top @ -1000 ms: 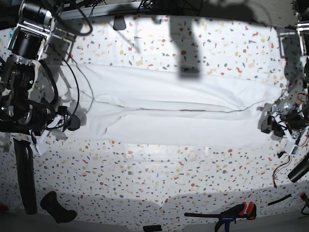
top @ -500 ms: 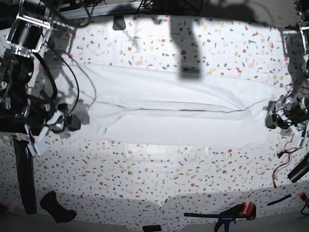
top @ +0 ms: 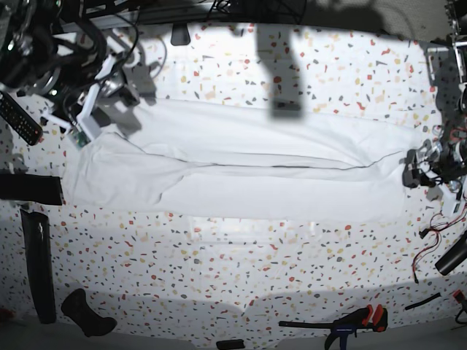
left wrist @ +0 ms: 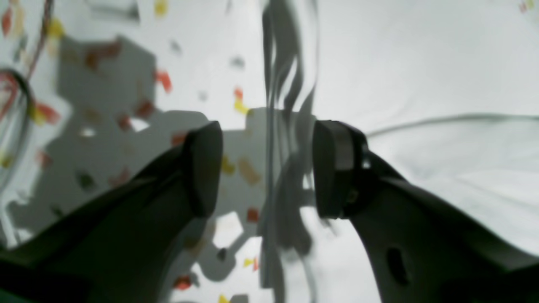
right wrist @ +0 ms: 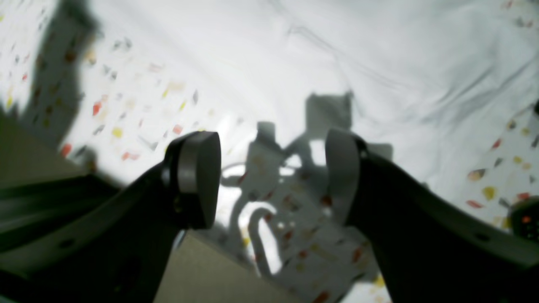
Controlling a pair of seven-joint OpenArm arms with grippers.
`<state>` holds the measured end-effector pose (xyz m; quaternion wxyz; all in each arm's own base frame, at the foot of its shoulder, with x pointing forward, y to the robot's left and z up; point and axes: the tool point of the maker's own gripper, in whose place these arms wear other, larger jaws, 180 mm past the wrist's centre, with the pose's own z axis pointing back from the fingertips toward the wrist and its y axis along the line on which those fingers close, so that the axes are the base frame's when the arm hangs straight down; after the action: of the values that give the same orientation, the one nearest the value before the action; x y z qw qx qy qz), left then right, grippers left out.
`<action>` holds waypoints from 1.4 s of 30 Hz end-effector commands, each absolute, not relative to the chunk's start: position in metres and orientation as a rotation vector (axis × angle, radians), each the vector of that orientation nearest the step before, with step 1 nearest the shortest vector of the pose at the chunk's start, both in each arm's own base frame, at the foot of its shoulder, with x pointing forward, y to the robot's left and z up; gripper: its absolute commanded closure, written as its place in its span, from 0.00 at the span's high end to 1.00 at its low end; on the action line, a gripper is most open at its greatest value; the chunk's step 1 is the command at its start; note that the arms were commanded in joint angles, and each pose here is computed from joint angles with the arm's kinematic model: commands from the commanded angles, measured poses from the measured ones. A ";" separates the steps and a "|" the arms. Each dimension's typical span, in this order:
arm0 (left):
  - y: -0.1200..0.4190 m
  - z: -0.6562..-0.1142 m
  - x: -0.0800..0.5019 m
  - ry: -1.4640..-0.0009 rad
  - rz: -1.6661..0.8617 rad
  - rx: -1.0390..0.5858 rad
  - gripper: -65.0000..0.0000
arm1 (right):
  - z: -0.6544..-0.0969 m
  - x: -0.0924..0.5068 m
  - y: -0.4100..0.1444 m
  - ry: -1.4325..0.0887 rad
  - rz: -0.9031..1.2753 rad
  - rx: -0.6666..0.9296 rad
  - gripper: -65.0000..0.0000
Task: Fold the T-shirt properly
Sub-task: 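Grasp the strip end near the left gripper with the left gripper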
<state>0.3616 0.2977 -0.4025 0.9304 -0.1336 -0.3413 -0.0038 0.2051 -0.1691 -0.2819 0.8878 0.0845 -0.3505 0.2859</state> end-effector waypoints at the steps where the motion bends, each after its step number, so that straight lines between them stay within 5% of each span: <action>1: 0.309 -0.390 0.371 -0.738 0.005 -0.266 0.51 | -0.275 0.200 -0.164 -0.748 0.621 0.182 0.59; 11: 0.278 -0.406 0.352 -0.662 0.193 -0.652 0.51 | -0.285 0.164 -0.155 -0.664 0.637 0.214 0.59; 42: 0.257 -0.407 0.346 -0.608 0.195 -0.737 0.51 | -0.282 0.167 -0.153 -0.688 0.637 0.226 0.59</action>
<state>0.3429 0.2551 -0.4129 0.8816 -0.3558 -0.2928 0.1023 0.1635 -0.1563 -0.2907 0.8951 0.1061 -0.3147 0.2975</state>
